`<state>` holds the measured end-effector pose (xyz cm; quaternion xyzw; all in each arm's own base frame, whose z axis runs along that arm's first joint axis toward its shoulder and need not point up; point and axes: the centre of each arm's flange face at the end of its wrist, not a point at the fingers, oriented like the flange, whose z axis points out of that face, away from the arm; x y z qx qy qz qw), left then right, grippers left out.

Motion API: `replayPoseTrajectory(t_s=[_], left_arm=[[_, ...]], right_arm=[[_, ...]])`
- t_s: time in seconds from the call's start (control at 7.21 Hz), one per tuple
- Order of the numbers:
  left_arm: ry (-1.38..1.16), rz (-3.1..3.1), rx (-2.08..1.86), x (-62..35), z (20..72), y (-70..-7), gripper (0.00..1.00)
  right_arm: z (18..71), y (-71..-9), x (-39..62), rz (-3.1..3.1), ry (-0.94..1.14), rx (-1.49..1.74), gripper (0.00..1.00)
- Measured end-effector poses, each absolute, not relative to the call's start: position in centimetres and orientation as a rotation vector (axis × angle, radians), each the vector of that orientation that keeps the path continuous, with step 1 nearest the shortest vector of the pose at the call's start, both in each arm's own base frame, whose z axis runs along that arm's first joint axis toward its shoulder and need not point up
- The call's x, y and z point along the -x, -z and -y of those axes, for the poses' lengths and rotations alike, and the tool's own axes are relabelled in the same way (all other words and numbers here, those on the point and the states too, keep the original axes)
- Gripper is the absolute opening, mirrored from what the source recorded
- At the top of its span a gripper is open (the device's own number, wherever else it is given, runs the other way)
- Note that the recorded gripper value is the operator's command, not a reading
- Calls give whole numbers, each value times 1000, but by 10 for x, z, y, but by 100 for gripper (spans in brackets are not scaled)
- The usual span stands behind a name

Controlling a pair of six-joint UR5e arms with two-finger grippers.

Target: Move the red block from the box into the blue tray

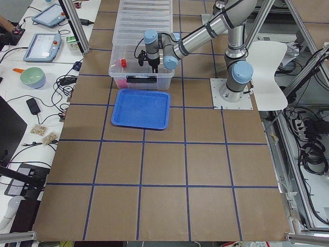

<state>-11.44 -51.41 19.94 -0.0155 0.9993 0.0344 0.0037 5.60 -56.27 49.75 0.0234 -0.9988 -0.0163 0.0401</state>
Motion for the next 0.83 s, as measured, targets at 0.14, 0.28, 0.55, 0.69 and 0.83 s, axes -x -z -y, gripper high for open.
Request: replayPoseTrajectory(t_s=[0.14, 0.28, 0.55, 0.69, 0.83], left_arm=[[-87, -3133, 60, 111, 519, -215, 8], [-89, -3139, 61, 111, 527, -239, 8], [-121, -3152, 58, 112, 543, -304, 8], [-129, -3150, 50, 108, 547, -333, 8], [-128, -3147, 40, 96, 552, -355, 8]], right_arm=[[562, -497, -56, 3060, 52, -72, 100], [562, -495, -56, 3060, 56, -72, 100], [562, -493, -56, 3059, 61, -72, 100], [562, -492, -56, 3059, 63, -75, 100], [562, -491, -55, 3058, 64, -80, 100]])
